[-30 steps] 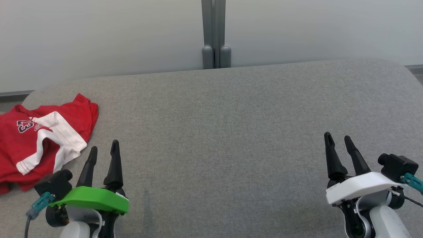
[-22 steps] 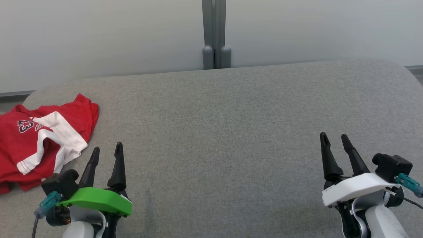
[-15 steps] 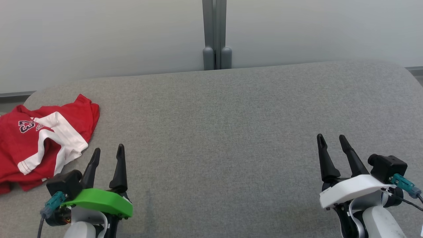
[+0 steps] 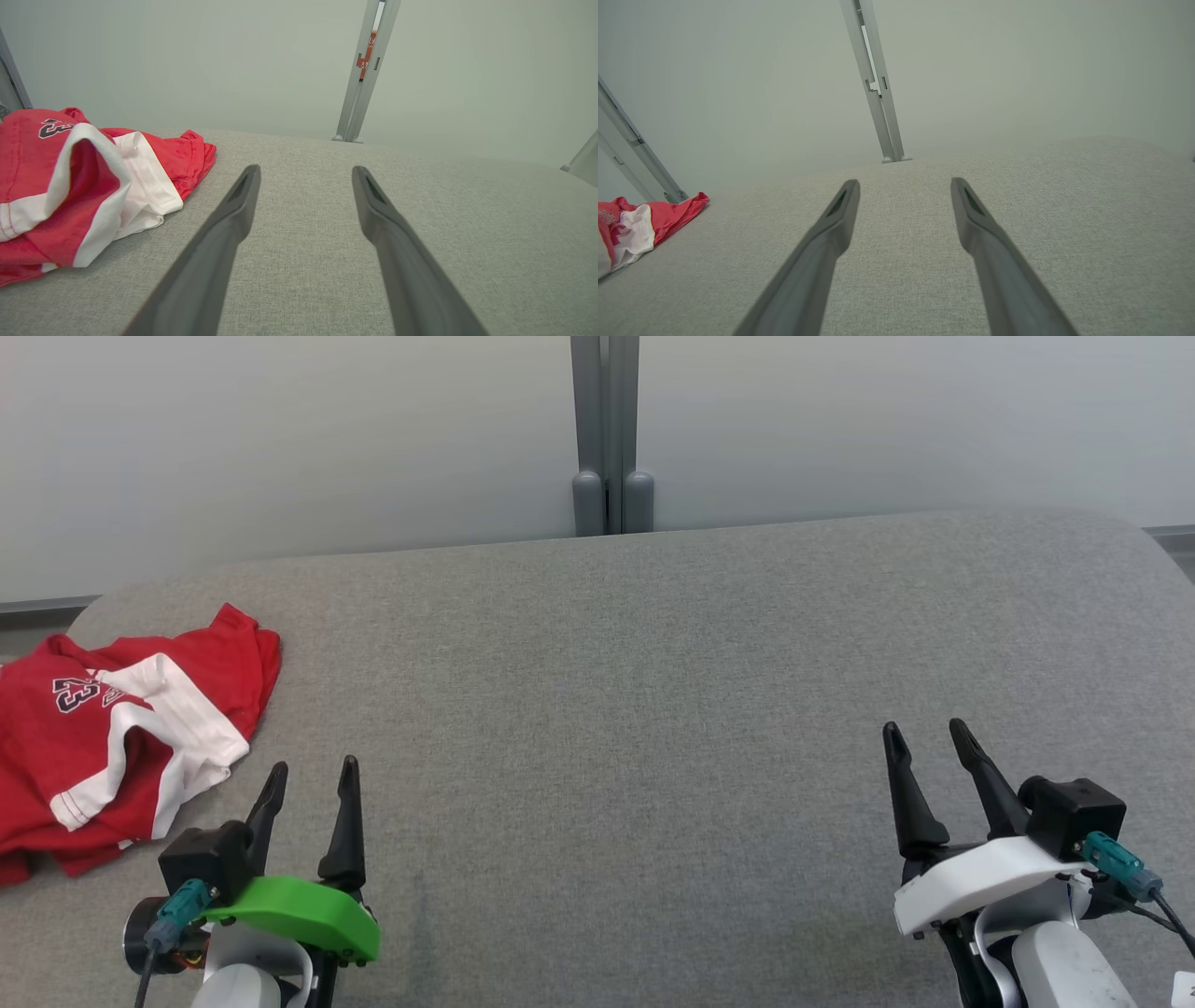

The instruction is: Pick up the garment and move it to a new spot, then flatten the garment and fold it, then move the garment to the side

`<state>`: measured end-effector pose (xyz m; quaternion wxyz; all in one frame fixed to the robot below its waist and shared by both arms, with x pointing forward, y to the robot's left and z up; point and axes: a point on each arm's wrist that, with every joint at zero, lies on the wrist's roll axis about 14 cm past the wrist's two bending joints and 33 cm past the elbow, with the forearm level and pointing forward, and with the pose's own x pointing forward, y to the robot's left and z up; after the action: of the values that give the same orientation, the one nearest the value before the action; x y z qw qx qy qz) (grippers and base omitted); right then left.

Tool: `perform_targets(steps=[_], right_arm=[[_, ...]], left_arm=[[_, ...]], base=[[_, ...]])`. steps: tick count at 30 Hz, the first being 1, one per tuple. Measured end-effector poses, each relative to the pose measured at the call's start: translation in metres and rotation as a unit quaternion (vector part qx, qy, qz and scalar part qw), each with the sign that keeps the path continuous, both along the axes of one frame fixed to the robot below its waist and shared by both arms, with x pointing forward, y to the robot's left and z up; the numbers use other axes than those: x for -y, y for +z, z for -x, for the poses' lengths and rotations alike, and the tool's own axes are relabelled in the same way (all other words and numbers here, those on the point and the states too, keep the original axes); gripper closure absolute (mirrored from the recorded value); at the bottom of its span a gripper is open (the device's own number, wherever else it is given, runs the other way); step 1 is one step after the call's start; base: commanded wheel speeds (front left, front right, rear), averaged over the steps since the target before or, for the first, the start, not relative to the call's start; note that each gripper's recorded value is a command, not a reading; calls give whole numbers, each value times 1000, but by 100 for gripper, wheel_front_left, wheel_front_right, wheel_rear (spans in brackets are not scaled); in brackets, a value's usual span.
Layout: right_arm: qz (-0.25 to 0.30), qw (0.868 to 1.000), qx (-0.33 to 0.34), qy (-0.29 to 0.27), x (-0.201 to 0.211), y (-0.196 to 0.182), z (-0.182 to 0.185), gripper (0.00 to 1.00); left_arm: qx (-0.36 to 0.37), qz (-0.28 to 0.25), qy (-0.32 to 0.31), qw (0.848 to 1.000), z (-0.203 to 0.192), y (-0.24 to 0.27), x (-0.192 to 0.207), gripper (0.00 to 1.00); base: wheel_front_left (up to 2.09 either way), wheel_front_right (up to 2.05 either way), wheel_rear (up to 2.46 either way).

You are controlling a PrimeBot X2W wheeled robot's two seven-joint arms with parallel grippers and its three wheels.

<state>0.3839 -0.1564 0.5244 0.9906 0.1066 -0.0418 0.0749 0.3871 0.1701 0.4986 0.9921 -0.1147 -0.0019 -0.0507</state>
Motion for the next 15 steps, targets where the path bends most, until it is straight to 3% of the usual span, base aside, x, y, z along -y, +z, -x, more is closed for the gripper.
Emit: perform_targets(steps=[15], right_arm=[[38, 999, 13, 4, -4, 1, 0, 0]], left_arm=[[8, -46, -1, 999, -1, -1, -2, 0]], base=[[0, 0, 0]])
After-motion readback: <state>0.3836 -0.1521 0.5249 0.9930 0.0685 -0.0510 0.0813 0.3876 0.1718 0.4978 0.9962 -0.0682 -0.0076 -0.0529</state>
